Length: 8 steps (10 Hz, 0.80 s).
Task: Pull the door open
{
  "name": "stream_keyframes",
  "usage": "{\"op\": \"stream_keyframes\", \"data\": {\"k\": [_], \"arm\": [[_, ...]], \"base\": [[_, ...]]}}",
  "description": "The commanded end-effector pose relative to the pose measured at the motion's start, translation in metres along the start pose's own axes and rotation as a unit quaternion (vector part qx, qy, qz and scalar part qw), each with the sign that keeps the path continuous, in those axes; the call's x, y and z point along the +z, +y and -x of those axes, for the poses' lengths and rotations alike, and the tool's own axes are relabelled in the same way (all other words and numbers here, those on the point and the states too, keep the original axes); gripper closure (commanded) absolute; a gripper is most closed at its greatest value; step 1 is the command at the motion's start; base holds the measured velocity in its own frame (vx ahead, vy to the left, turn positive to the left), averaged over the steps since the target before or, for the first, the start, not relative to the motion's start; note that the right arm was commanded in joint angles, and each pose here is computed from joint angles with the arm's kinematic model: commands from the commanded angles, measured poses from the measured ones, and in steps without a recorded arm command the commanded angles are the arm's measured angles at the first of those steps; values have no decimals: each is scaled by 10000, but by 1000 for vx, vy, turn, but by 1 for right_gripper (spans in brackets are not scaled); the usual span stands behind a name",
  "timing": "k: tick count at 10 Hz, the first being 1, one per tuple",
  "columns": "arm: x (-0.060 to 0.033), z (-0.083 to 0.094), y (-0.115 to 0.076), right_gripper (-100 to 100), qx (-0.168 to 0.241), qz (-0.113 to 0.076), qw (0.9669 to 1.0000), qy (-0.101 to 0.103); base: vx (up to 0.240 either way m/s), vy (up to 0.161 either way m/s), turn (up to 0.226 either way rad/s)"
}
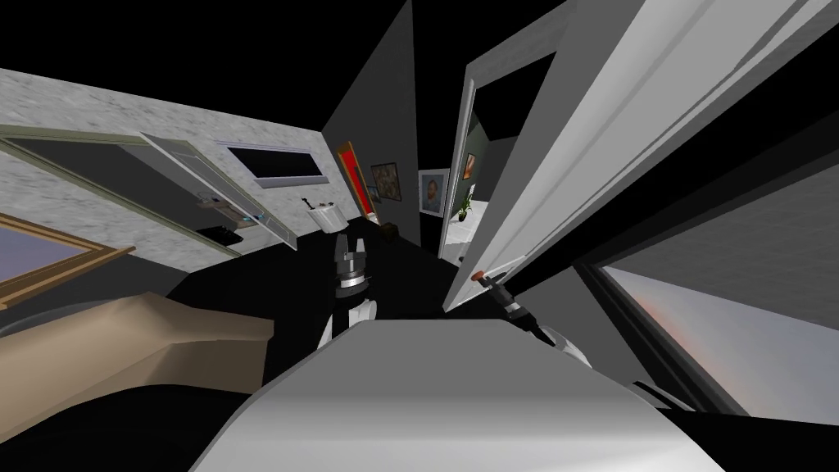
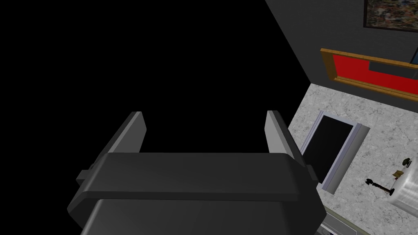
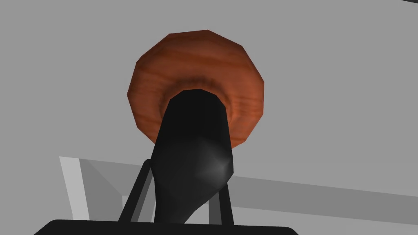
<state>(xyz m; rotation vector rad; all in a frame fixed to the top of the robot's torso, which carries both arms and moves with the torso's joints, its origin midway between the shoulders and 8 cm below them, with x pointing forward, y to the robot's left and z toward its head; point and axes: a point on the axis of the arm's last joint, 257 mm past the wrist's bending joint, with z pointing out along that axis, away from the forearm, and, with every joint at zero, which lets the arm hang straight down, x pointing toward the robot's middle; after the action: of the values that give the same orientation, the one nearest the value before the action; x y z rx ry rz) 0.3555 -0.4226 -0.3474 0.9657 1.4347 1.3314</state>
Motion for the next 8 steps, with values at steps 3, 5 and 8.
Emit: {"op": "stream_keyframes", "data": {"k": [3,5,8], "arm": [[44,-227,-84,100,97,-36,9997,219],[92,-274,-77,100,96,-27,9995,287],[183,-371,-63,100,93,-9,9991,423]], "base": [[-33,-29,-22],[-29,-12,-32],[-50,-39,-33]]}}
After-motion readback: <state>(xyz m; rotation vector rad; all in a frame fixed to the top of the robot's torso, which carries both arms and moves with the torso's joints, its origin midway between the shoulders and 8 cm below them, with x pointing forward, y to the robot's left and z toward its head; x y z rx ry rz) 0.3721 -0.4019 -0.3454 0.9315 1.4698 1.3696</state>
